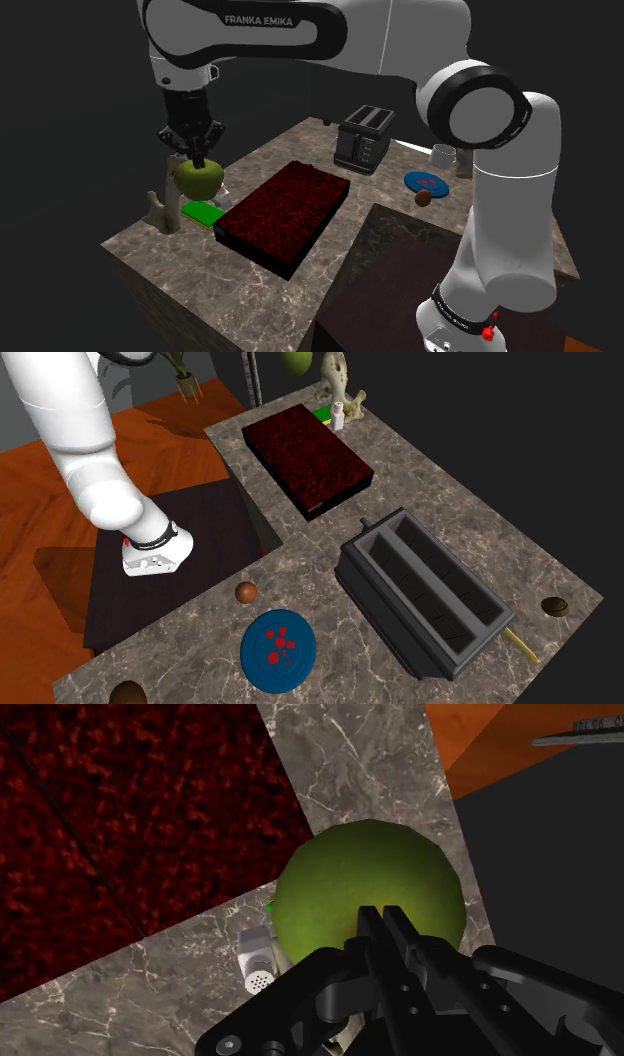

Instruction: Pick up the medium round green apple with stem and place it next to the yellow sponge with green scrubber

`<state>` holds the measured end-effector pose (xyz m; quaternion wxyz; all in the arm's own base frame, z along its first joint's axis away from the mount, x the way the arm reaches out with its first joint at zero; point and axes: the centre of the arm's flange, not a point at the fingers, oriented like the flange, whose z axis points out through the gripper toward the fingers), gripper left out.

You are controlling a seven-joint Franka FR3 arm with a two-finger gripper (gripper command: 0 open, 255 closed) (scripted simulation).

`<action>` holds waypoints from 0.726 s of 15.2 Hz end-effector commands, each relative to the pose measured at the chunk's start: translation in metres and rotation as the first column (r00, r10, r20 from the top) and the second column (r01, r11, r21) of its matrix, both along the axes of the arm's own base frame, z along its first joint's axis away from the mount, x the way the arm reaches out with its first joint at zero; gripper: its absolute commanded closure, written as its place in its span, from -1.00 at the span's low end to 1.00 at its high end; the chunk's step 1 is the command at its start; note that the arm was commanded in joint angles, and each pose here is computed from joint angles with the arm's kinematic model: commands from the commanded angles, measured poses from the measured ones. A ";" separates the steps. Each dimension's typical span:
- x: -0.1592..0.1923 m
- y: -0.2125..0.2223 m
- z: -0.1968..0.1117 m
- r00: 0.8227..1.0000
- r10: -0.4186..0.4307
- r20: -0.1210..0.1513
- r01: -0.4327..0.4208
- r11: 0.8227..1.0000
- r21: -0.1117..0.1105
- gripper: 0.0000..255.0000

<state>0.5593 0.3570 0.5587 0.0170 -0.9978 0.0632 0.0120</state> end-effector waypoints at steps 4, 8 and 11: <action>0.014 0.065 -0.003 1.000 -0.002 0.000 0.002 1.000 0.000 1.00; 0.018 0.083 -0.013 1.000 -0.002 0.000 0.002 1.000 0.000 1.00; 0.018 0.083 -0.029 1.000 -0.002 0.000 0.002 1.000 0.000 1.00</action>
